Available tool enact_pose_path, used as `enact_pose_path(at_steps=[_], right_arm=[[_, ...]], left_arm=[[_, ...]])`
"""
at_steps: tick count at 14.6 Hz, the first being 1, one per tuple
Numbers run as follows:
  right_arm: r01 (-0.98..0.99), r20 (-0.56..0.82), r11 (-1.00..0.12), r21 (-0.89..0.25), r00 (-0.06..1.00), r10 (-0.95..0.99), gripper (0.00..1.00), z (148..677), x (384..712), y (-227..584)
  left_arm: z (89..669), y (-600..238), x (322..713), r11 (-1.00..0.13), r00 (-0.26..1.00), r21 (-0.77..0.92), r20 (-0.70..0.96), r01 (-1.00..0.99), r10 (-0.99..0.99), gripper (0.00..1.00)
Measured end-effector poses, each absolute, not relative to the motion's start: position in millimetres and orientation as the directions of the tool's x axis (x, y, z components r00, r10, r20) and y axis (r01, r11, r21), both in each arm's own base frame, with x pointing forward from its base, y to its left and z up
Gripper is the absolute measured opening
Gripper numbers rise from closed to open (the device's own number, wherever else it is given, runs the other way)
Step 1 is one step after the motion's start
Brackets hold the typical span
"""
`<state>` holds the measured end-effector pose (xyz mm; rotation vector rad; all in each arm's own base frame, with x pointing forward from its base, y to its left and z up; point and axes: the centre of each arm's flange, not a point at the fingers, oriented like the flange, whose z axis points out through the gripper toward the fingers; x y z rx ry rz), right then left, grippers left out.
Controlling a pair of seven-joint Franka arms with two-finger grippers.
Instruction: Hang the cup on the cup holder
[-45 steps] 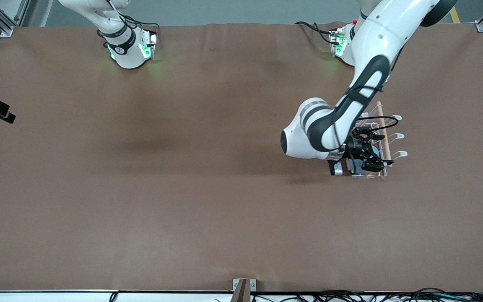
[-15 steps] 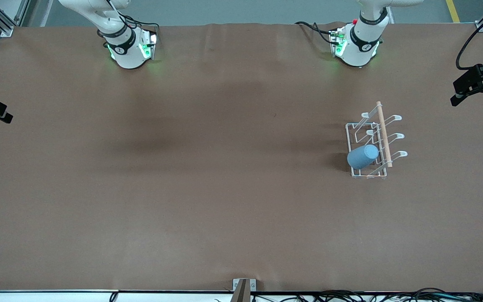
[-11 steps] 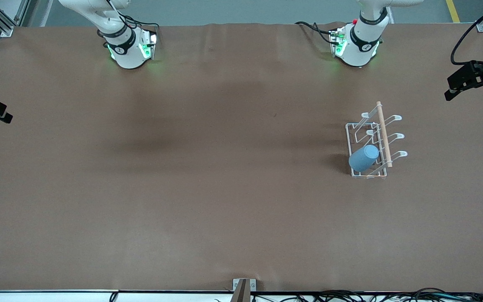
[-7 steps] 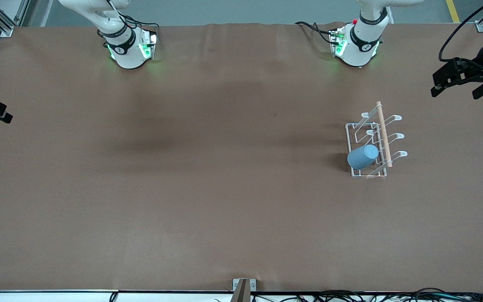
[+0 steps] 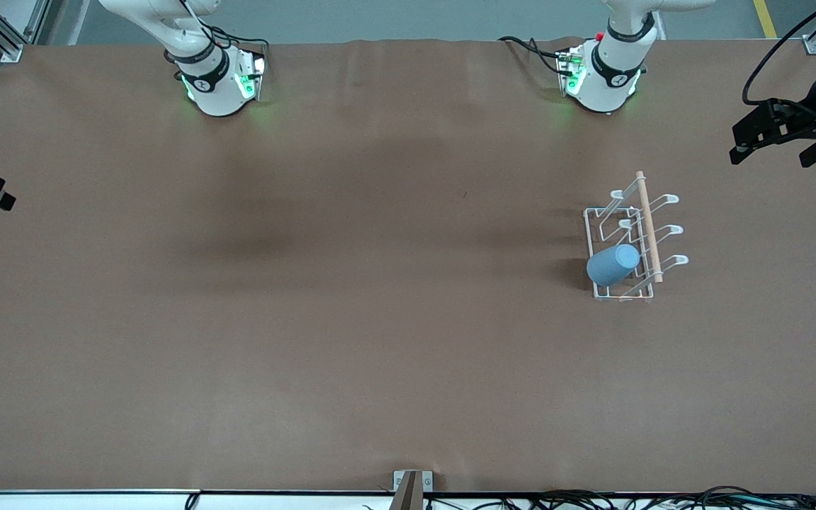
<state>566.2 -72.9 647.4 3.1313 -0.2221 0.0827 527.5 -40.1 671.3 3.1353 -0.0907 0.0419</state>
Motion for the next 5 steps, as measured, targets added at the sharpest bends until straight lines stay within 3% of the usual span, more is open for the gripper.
enact_pose_path(at_steps=[5], right_arm=[[-0.136,0.093,-0.991,-0.003,0.986,-0.135,1.0,651.3,570.7,-70.5]], left_arm=[[669.2,-40.5,529.0,-0.998,0.998,0.013,0.024,-0.057,-0.057,1.0]])
